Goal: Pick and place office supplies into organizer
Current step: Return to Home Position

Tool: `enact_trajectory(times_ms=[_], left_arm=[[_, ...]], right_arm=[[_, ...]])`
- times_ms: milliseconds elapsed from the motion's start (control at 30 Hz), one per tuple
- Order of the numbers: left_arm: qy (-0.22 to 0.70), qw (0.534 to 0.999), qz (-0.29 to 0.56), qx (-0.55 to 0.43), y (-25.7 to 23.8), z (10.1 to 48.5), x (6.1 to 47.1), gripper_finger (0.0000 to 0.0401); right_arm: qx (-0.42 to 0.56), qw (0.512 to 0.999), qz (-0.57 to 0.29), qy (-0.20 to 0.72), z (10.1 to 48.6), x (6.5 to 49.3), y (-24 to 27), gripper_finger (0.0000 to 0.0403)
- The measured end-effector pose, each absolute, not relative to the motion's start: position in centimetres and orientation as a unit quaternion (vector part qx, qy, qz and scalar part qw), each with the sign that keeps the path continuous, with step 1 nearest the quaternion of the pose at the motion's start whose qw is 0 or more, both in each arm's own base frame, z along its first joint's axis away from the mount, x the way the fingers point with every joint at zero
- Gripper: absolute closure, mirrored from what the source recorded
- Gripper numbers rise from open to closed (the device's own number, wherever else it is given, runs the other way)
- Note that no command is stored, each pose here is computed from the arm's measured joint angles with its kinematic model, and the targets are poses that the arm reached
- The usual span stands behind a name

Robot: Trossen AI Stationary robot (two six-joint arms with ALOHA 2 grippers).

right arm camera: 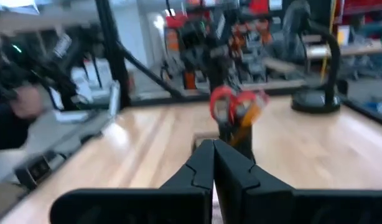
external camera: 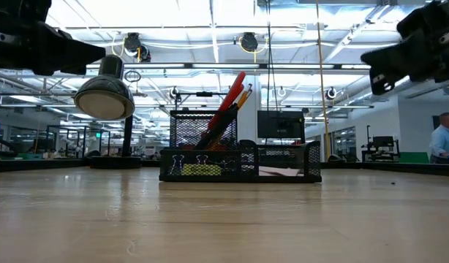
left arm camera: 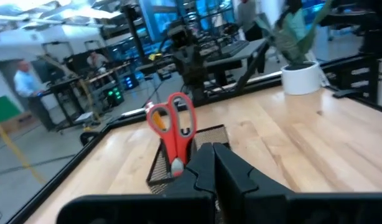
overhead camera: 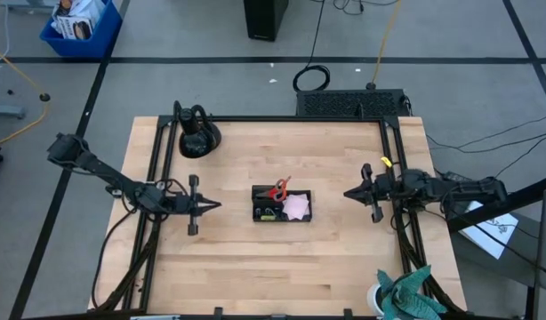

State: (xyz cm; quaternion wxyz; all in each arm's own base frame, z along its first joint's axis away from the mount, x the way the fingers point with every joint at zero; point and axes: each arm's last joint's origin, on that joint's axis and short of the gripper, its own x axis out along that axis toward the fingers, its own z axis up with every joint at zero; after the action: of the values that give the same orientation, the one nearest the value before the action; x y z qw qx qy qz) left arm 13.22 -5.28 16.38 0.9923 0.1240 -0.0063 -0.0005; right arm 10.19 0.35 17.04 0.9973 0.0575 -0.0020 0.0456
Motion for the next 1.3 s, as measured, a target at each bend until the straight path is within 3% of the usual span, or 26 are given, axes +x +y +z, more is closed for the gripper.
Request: enact_trajectory(times_ms=[400,633,1300], left_arm=[[-0.032,0.995,0.020,0.091,-2.4,17.0,14.0,0.0401],[-0.071,0.992,0.014,0.100,-2.3,18.2,12.8,0.0401],[0.006,0.997,0.020,0.079,-1.8,20.1,8.9,0.0401]], right_arm=[[0.067,0.996,0.021,-0.046,17.7,9.6,-0.4,0.0403],[0.068,0.996,0.051,-0.035,17.6,9.6,-0.3,0.0403],[0.050,0.997,0.053,-0.006,17.6,9.5,-0.2,0.0403]])
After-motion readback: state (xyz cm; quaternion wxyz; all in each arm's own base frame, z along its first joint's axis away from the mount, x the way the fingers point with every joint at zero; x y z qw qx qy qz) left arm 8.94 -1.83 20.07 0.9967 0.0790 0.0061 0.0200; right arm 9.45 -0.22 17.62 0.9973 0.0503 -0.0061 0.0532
